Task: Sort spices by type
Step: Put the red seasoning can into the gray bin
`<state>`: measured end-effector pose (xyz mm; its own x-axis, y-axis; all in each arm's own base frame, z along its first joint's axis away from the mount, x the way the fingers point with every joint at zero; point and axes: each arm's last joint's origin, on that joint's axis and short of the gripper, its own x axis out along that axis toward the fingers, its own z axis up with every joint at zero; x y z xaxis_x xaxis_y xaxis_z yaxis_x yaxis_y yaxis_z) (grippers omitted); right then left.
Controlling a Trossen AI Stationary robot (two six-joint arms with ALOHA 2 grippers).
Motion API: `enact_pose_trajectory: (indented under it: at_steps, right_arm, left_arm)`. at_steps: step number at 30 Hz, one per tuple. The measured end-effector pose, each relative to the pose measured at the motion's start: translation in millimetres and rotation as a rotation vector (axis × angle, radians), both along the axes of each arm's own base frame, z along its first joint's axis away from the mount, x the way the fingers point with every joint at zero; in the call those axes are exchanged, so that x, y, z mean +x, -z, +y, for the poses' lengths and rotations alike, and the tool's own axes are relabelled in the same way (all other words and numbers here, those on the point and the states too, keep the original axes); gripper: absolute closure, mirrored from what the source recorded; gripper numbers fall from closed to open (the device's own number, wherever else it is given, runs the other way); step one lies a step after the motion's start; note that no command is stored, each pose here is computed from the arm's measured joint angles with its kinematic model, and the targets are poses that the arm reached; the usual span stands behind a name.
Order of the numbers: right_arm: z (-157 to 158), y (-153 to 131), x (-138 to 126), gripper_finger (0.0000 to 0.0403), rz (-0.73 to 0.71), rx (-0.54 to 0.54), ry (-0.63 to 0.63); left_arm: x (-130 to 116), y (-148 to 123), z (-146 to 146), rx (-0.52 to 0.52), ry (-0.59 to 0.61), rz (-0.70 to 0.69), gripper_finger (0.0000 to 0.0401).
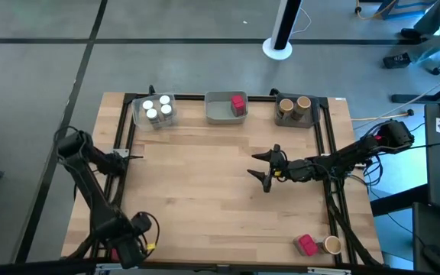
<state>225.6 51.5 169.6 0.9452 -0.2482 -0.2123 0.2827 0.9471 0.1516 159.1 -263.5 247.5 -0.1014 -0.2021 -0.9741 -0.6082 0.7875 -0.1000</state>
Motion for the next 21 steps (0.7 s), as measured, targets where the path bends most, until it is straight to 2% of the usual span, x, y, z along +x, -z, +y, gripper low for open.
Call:
enact_pose_trajectory:
  at_steps: [5,21]
  right_arm:
    - [0,0,0,0.0100,0.000,0.000,0.000]
    - [0,0,0,0.0100,0.000,0.000,0.000]
  left_arm:
    - [-6,9,-9,-0.012,0.055,0.070,0.0013]
    - [-30,18,-26,0.042,0.064,0.069,0.0013]
